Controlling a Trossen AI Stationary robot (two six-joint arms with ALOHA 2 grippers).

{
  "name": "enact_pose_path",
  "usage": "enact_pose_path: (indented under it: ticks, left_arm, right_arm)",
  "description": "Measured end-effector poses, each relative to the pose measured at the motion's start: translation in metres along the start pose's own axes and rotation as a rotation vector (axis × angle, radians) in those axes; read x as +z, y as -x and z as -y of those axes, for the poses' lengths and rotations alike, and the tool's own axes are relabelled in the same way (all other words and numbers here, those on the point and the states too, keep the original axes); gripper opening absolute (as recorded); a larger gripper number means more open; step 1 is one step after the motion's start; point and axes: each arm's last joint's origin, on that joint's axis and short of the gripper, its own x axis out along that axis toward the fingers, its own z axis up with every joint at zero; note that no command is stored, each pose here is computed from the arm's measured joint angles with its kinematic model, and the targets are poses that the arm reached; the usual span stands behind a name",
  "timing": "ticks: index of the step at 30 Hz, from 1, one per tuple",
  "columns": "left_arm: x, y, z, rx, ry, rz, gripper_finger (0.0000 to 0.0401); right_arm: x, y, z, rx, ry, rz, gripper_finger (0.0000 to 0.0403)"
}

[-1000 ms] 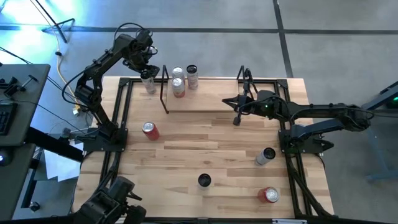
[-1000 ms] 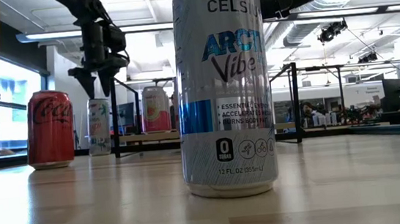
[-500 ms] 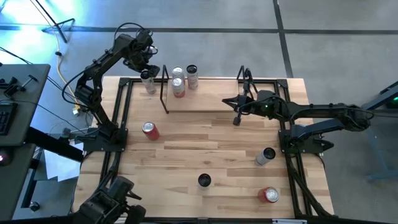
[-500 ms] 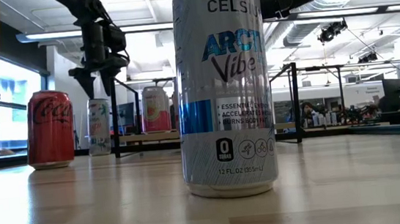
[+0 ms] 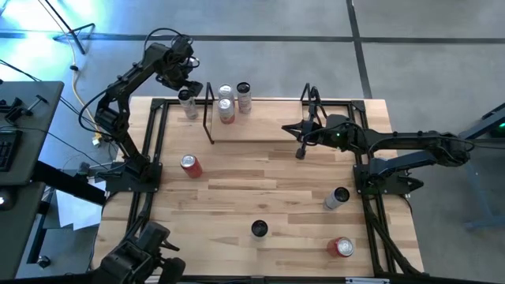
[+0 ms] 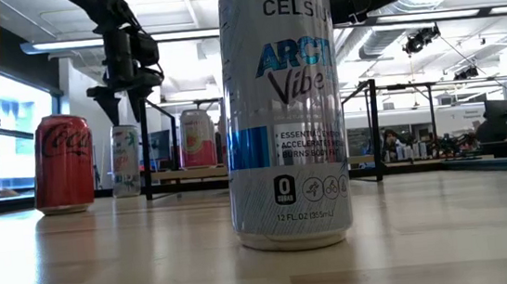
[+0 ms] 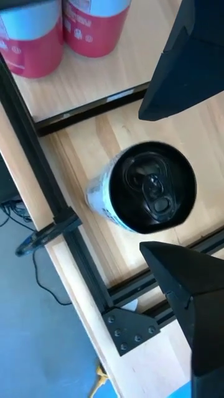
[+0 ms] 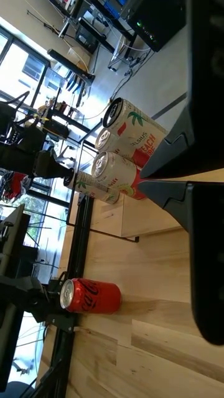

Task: Place canned beverage on shelf
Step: Put the white pink soda can on the shelf aligned with the other white pink soda can

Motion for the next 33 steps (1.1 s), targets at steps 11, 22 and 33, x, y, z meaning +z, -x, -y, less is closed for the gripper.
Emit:
enact_pose_path:
  ticks: [11, 22, 33]
  left_arm:
    - [-0.005, -0.026, 0.001, 0.002, -0.038, -0.035, 0.0326]
    - [-0.006, -0.031, 0.0, 0.024, -0.058, -0.033, 0.0285]
    - [-0.006, -0.03, 0.003, 0.024, -0.07, -0.032, 0.0235]
  right_arm:
    - [0.0, 0.0, 0.0, 0.0, 0.0, 0.0, 0.0]
    - [0.0, 0.0, 0.0, 0.0, 0.0, 0.0, 0.0]
    - [0.0, 0.0, 0.0, 0.0, 0.0, 0.0, 0.0]
